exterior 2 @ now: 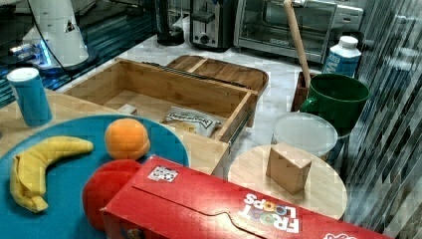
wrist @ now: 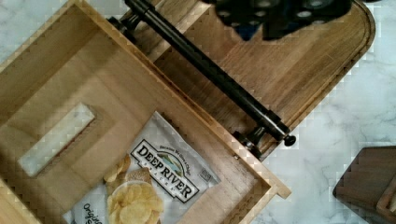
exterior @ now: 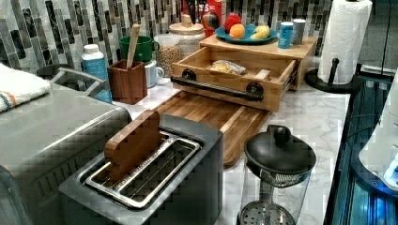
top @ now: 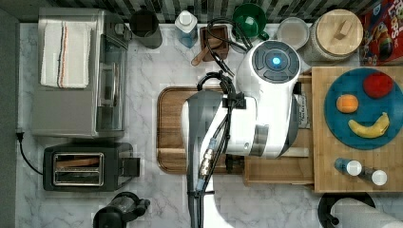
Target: Close the drawer.
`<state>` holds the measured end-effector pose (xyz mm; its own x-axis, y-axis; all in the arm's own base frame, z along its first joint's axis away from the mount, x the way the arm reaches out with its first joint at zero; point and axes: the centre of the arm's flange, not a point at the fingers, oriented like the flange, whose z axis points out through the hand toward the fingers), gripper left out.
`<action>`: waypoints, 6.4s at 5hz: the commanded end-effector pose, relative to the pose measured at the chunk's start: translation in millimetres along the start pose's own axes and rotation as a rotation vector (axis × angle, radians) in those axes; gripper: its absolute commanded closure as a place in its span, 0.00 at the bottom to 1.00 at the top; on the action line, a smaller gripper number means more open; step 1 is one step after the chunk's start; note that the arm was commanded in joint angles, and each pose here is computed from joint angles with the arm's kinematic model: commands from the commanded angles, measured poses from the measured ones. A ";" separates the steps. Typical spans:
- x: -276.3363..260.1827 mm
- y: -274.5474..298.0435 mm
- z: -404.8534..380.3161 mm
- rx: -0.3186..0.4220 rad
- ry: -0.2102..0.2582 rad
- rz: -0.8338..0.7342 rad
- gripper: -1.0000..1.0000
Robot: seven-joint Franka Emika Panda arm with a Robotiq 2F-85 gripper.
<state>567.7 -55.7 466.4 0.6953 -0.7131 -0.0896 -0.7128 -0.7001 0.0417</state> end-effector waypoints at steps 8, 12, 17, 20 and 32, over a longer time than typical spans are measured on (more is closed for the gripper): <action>-85.0 -69.2 160.7 -0.052 0.050 -0.829 1.00; -41.3 -36.6 189.4 0.012 0.080 -0.891 1.00; 69.5 72.6 178.6 0.016 0.074 -0.864 1.00; 175.0 165.7 170.7 -0.004 0.085 -0.899 1.00; 216.2 269.1 122.8 -0.109 0.096 -0.675 1.00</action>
<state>559.4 -259.1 258.9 0.9778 0.1311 -0.1634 0.1223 -0.9905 -0.0627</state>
